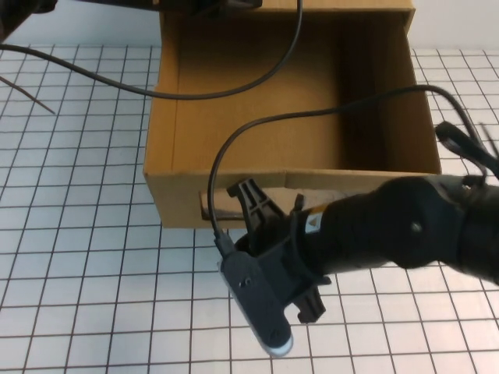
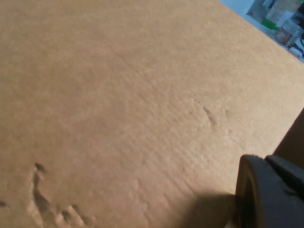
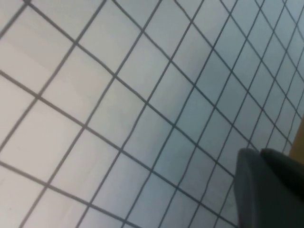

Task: Close the shoe box
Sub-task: Close the shoe box with your right arm

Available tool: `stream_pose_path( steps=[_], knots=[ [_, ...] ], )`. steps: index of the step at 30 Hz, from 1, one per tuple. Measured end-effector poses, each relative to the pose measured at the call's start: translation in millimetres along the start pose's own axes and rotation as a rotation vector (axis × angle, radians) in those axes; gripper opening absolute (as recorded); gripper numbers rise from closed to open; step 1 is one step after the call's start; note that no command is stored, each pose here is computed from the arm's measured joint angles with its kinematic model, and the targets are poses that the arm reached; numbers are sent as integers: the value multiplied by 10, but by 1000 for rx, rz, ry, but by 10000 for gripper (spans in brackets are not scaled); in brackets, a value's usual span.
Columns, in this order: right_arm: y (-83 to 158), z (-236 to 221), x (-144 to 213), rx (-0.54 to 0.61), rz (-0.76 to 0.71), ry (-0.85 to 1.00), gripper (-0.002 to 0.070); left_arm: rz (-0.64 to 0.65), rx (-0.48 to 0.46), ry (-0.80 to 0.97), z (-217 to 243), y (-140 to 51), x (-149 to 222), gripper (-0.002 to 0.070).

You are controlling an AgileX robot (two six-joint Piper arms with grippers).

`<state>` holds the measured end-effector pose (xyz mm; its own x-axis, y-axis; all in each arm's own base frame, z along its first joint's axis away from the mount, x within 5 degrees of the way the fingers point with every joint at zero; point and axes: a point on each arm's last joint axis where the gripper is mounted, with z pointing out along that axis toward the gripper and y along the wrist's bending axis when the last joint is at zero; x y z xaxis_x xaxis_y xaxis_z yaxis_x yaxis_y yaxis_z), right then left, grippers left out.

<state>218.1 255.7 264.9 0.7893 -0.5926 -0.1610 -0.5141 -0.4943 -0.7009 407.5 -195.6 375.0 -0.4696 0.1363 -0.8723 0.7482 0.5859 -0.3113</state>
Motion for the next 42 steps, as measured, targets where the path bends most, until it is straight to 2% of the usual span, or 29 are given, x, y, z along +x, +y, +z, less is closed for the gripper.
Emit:
stream_pose_path(
  steps=[7,14,25,29,34,40,42],
  knots=[
    [-180,183,328,-33,26,39,-14,-27,37,5,20,-18,15,-5],
    [-457,253,690,25,67,95,-14,-62,110,-6,13,-86,-27,-5],
    [-557,509,1164,64,141,168,-14,47,144,-97,-197,-269,-386,-5],
    [-547,517,1160,50,171,151,-14,76,102,-75,-218,-203,-370,-5],
    [-503,569,980,-24,160,86,-14,87,74,-38,-136,-106,-299,-5],
    [-521,611,759,-29,263,-31,-14,-39,75,19,138,166,-82,-5],
    [-521,619,745,-29,278,-47,-14,-78,87,2,131,205,-97,-5]
  ],
)
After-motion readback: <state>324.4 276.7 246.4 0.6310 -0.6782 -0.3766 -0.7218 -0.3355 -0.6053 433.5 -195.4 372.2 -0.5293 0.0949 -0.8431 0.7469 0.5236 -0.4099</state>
